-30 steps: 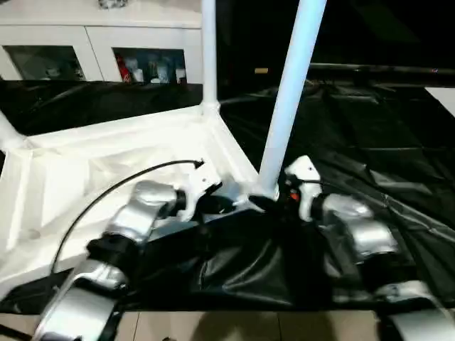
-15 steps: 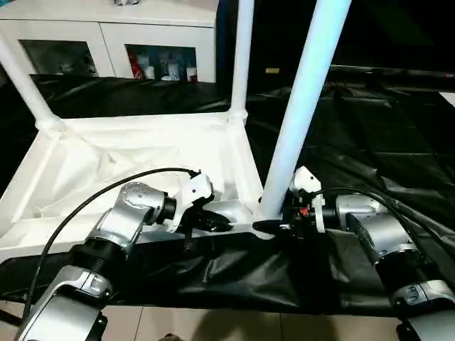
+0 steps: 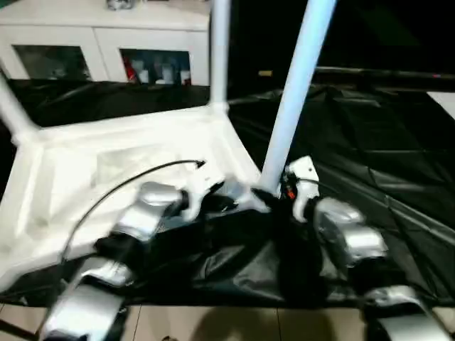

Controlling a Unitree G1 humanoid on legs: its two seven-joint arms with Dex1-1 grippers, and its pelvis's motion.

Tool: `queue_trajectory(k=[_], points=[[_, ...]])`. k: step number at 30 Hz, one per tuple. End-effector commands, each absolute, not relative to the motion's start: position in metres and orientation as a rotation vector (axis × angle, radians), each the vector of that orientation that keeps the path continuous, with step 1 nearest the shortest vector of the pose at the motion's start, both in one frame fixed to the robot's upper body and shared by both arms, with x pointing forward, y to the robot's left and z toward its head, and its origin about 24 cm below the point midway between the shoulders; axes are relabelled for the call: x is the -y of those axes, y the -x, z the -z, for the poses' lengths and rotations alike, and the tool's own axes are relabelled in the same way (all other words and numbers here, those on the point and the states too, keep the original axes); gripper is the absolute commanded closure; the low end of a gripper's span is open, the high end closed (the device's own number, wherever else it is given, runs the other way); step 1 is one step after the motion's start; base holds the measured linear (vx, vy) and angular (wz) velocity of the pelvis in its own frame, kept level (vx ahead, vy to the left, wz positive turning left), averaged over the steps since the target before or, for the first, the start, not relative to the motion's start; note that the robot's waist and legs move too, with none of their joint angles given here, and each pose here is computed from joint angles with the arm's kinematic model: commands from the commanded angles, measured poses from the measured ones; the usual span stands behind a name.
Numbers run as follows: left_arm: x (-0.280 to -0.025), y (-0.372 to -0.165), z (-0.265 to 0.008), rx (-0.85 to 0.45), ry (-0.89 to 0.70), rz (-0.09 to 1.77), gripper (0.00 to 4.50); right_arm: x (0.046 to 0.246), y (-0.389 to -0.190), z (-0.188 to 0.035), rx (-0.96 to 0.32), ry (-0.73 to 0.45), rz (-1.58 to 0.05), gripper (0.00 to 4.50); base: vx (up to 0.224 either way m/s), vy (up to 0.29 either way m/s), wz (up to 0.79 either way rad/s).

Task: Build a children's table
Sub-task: Rotate leg to tighten

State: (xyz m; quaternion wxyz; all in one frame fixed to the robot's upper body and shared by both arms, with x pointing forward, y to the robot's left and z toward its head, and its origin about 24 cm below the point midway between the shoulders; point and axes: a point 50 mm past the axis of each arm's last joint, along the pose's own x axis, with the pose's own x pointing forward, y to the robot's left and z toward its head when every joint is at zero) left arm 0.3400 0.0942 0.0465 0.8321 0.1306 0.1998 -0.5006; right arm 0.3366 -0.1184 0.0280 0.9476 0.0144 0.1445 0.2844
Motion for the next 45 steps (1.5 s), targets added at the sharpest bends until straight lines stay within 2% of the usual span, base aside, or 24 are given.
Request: queue_trajectory(k=[1, 4, 5, 6, 7, 9, 12, 17, 25, 31, 32, 40, 42, 45], points=[[-0.066, -0.347, -0.056, -0.352, -0.233, 1.000, 4.50, 0.067, -0.321, -0.010, -0.375, -0.042, -0.689, 1.77, 0.000, 0.000, 0.00], [-0.056, -0.347, -0.057, -0.337, -0.241, 1.010, 4.50, 0.047, -0.319, -0.015, -0.326, -0.021, -0.775, 1.77, 0.000, 0.000, 0.00], [-0.054, -0.348, -0.058, -0.330, -0.238, 1.015, 4.50, 0.043, -0.318, -0.017, -0.311, -0.017, -0.800, 1.42, 0.000, 0.000, 0.00], [-0.054, -0.347, -0.058, -0.328, -0.238, 1.022, 4.50, 0.043, -0.318, -0.018, -0.308, -0.028, -0.808, 1.42, 0.000, 0.000, 0.00], [-0.054, -0.346, -0.059, -0.325, -0.240, 1.046, 4.50, 0.045, -0.320, -0.020, -0.302, -0.054, -0.825, 1.08, 0.000, 0.000, 0.00], [-0.055, -0.346, -0.059, -0.323, -0.241, 1.065, 4.50, 0.048, -0.321, -0.022, -0.298, -0.056, -0.837, 1.02, 0.000, 0.000, 0.00], [-0.062, -0.343, -0.059, -0.324, -0.267, 1.120, 4.50, 0.060, -0.323, -0.026, -0.286, -0.019, -0.872, 0.64, 0.000, 0.000, 0.00], [-0.085, -0.334, -0.057, -0.339, -0.308, 1.244, 4.50, 0.090, -0.315, -0.033, -0.289, 0.039, -1.089, 0.64, 0.000, 0.000, 0.00], [-0.116, -0.308, -0.056, -0.443, -0.345, 1.496, 4.50, 0.131, -0.307, -0.042, -0.356, 0.125, -1.283, 0.64, 0.000, 0.000, 0.00], [-0.127, -0.304, -0.058, -0.454, -0.363, 1.525, 4.50, 0.137, -0.304, -0.045, -0.390, 0.142, -1.356, 0.64, 0.000, 0.000, 0.00], [-0.128, -0.303, -0.058, -0.459, -0.365, 1.529, 4.50, 0.137, -0.303, -0.045, -0.400, 0.142, -1.368, 0.78, 0.000, 0.000, 0.00], [-0.129, -0.306, -0.059, -0.437, -0.366, 1.475, 4.50, 0.130, -0.300, -0.039, -0.406, 0.114, -1.370, 1.28, 0.000, 0.000, 0.00], [-0.126, -0.311, -0.058, -0.430, -0.359, 1.416, 4.50, 0.127, -0.302, -0.032, -0.422, 0.100, -1.294, 1.42, 0.000, 0.000, 0.00], [-0.117, -0.321, -0.054, -0.428, -0.332, 1.294, 4.50, 0.123, -0.311, -0.016, -0.445, 0.125, -1.061, 1.67, 0.000, 0.000, 0.00]])
